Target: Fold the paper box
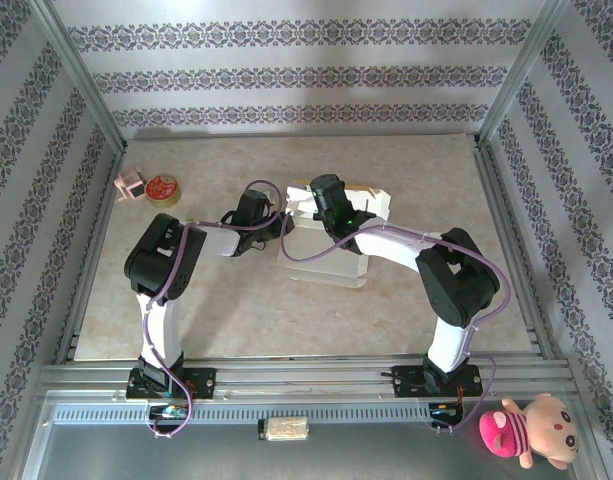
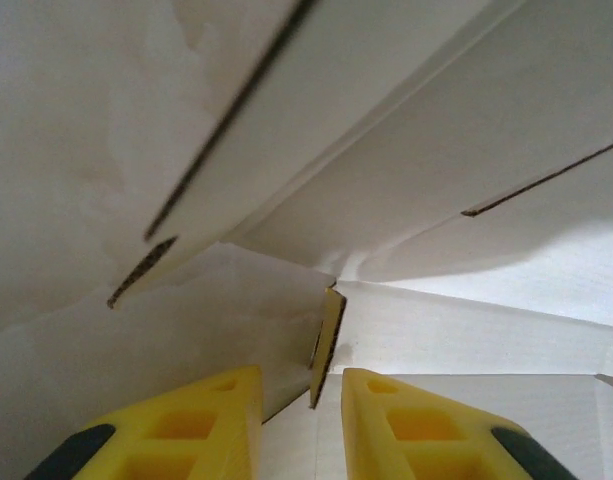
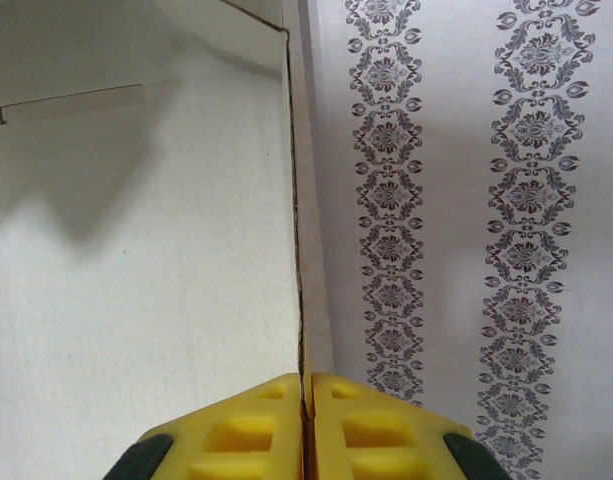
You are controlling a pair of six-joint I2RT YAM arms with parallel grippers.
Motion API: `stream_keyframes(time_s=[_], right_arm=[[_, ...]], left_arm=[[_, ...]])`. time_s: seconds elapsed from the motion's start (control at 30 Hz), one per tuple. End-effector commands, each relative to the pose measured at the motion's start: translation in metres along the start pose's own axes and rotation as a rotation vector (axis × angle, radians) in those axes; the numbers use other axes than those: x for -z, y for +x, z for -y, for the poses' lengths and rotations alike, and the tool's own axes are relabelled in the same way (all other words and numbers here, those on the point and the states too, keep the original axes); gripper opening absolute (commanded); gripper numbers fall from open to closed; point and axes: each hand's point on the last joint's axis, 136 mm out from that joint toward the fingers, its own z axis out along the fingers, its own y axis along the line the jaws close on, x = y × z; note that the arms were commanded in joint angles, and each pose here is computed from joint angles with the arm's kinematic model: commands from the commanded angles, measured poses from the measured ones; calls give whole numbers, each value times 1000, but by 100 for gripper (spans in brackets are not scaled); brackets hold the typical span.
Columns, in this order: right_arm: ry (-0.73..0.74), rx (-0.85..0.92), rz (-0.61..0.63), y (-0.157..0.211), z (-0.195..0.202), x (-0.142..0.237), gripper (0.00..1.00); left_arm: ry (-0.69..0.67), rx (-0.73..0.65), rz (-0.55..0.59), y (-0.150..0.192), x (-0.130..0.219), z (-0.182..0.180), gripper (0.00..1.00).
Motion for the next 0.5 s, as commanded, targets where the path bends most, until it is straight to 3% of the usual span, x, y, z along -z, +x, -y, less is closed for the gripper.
stream_keyframes(time_s=[0.0, 0.23, 0.47], right_arm=[[9, -34, 11, 0, 4, 2, 11], [6, -35, 9, 1, 3, 2, 11], [8, -38, 6, 1, 3, 2, 11]], left_arm=[[78, -1, -6, -3, -4, 20, 25], [117, -64, 45, -14, 1, 32, 28], [176, -86, 34, -10, -4, 43, 21]])
